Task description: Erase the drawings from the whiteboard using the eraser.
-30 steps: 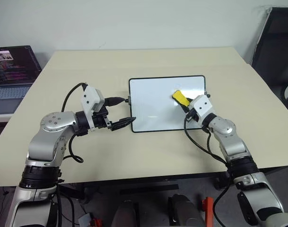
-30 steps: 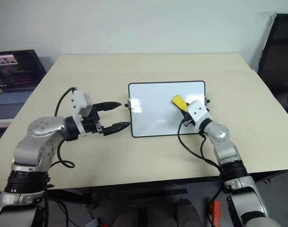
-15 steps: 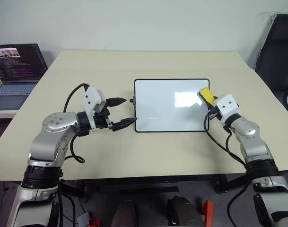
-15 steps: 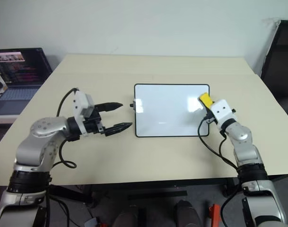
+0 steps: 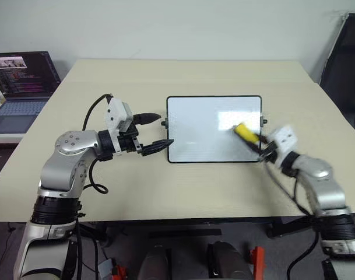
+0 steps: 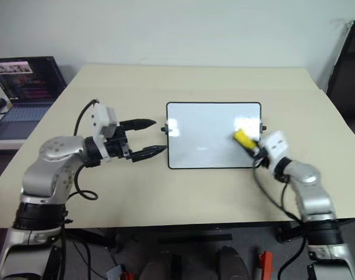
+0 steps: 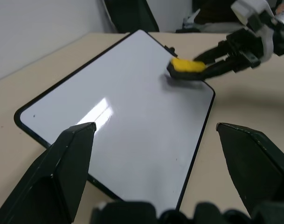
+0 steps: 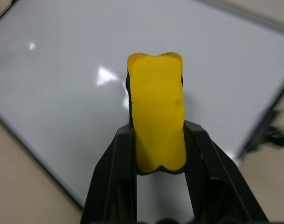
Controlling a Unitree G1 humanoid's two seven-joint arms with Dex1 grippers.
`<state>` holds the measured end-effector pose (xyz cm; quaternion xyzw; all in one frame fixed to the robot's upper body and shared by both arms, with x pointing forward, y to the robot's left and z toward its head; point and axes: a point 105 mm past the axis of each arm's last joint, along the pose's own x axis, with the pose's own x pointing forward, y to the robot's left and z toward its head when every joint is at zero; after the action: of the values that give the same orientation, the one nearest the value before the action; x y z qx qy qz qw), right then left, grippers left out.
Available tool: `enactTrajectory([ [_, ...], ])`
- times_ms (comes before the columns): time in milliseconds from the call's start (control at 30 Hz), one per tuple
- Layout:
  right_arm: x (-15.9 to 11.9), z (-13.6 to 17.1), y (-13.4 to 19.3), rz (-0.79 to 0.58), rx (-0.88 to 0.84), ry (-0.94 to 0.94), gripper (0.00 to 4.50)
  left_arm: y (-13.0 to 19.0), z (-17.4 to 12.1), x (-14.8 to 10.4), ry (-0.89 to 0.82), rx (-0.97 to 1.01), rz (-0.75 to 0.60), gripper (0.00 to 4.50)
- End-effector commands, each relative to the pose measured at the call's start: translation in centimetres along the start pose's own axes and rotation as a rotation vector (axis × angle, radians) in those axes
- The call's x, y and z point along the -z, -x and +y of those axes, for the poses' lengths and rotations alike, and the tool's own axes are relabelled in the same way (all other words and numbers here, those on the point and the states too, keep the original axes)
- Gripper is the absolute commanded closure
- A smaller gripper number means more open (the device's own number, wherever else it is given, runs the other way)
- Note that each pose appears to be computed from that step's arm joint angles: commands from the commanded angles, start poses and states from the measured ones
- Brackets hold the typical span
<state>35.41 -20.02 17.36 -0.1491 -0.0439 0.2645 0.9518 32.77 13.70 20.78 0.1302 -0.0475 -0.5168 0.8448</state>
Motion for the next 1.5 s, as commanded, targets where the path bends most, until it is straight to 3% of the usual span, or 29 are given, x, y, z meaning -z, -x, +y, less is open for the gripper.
enactTrajectory([
  [33, -4.9, -5.1, 2.9, -0.149, 0.183, -0.023, 3.51, -1.9, -1.3, -1.4, -0.005, 0.082, -0.067, 0.00],
  [167, -1.4, -10.8, 7.1, 0.004, 0.499, -0.064, 3.51, -4.1, -2.7, -1.1, 0.016, 0.152, -0.093, 0.00],
  [267, 2.1, -11.8, 8.6, 0.139, 0.592, -0.113, 3.51, -5.1, -3.6, -1.0, 0.029, 0.193, -0.109, 0.00],
  [467, 7.4, -11.0, 8.4, 0.323, 0.561, -0.141, 3.51, -5.9, -4.8, -0.9, 0.048, 0.238, -0.127, 0.00],
  [867, 10.5, -11.6, 7.3, 0.398, 0.514, -0.160, 3.51, -5.0, -4.6, -0.6, 0.040, 0.202, -0.107, 0.00],
  [900, 10.5, -11.7, 7.3, 0.395, 0.518, -0.164, 2.79, -4.9, -4.5, -0.6, 0.039, 0.197, -0.105, 0.00],
  [1000, 10.4, -11.8, 7.3, 0.377, 0.525, -0.172, 1.92, -4.4, -3.6, -0.5, 0.025, 0.139, -0.101, 0.00],
  [1167, 7.5, -11.2, 6.8, 0.276, 0.488, -0.135, 0.14, -2.7, 0.3, -0.5, -0.051, -0.109, -0.111, 0.00],
  [1333, 1.8, -7.6, 3.9, -0.029, 0.406, -0.190, 0.03, 2.4, 7.4, 0.2, -0.170, -0.666, -0.099, 0.00],
  [1500, 4.1, -5.9, 3.2, -0.065, 0.486, -0.225, 0.03, 3.8, 7.4, 3.3, -0.098, -0.801, -0.098, 0.00],
])
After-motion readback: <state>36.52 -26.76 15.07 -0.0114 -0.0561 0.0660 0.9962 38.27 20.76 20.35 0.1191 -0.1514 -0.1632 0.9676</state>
